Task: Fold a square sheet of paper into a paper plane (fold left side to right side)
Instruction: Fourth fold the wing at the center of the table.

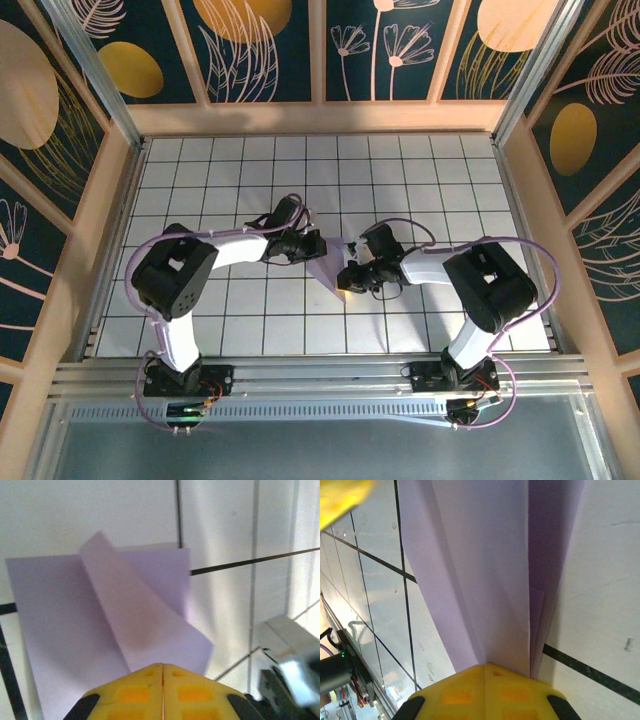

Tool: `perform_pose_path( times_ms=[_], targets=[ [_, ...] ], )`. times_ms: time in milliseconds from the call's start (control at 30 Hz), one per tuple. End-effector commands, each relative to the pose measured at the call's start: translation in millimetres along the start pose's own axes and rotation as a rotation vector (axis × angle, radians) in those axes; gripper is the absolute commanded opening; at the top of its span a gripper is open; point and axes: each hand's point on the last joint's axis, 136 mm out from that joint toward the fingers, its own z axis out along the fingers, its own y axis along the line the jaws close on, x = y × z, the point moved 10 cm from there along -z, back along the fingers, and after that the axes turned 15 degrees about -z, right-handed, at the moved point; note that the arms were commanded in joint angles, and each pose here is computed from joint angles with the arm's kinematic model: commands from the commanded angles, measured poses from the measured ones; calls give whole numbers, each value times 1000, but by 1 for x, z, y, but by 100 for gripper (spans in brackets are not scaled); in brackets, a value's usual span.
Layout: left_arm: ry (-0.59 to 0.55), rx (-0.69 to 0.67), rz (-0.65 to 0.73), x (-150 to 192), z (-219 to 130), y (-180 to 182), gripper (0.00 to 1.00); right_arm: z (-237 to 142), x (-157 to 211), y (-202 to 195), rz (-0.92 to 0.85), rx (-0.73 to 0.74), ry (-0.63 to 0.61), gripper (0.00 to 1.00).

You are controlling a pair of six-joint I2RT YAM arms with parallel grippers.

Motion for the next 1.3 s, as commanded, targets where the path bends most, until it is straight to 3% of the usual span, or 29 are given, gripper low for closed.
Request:
perform_pose_path(
  times_ms=[0,500,1267],
  targets=[
    [-22,76,16,4,-14,-7,5,6,24,-26,71,171,107,0],
    [106,142,-29,24,15,0,0,7,24,-29,81,209,107,0],
    [60,-15,-64,16,36,25,0,8,31,-33,71,290,182,0]
  ],
)
